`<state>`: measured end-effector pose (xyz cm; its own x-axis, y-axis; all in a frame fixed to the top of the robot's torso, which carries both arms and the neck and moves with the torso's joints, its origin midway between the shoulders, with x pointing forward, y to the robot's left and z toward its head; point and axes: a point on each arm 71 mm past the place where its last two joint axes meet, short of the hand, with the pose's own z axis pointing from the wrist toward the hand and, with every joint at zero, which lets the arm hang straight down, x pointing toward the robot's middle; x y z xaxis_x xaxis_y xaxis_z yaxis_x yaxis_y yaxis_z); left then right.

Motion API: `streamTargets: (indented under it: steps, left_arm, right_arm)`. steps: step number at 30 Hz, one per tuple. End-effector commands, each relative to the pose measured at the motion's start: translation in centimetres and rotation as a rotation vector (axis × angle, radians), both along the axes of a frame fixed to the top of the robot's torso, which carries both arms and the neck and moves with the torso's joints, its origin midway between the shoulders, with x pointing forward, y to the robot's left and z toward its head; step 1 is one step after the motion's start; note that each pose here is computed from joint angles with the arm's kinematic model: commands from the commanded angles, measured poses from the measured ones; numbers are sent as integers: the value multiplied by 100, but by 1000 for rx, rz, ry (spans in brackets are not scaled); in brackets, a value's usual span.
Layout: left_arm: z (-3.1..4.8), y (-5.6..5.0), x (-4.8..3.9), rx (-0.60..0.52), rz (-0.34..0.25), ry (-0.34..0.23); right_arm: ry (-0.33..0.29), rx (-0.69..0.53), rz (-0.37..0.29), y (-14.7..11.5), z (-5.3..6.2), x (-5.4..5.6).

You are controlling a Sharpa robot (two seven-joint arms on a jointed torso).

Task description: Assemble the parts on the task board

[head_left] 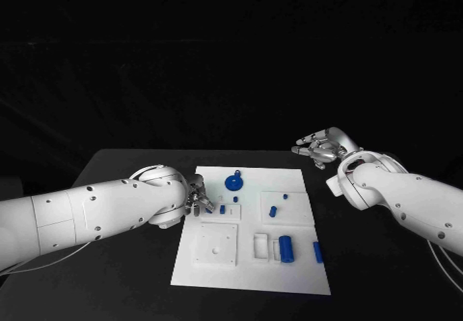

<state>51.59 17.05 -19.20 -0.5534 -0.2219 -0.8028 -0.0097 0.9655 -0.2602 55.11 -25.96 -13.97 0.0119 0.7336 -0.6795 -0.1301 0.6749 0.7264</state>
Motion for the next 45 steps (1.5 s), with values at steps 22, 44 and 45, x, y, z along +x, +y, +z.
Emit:
streamTargets:
  steps: [22, 44, 45]
  left_arm:
    - [-191, -65, -122, 75, -62, 92]
    - [-206, -38, -123, 84, -61, 110]
    - [-208, -37, -124, 83, -61, 113]
  right_arm:
    - [-5, -7, 18, 15, -4, -4]
    - [-2, -8, 16, 3, -17, -7]
    - [-2, -8, 16, 2, -18, -7]
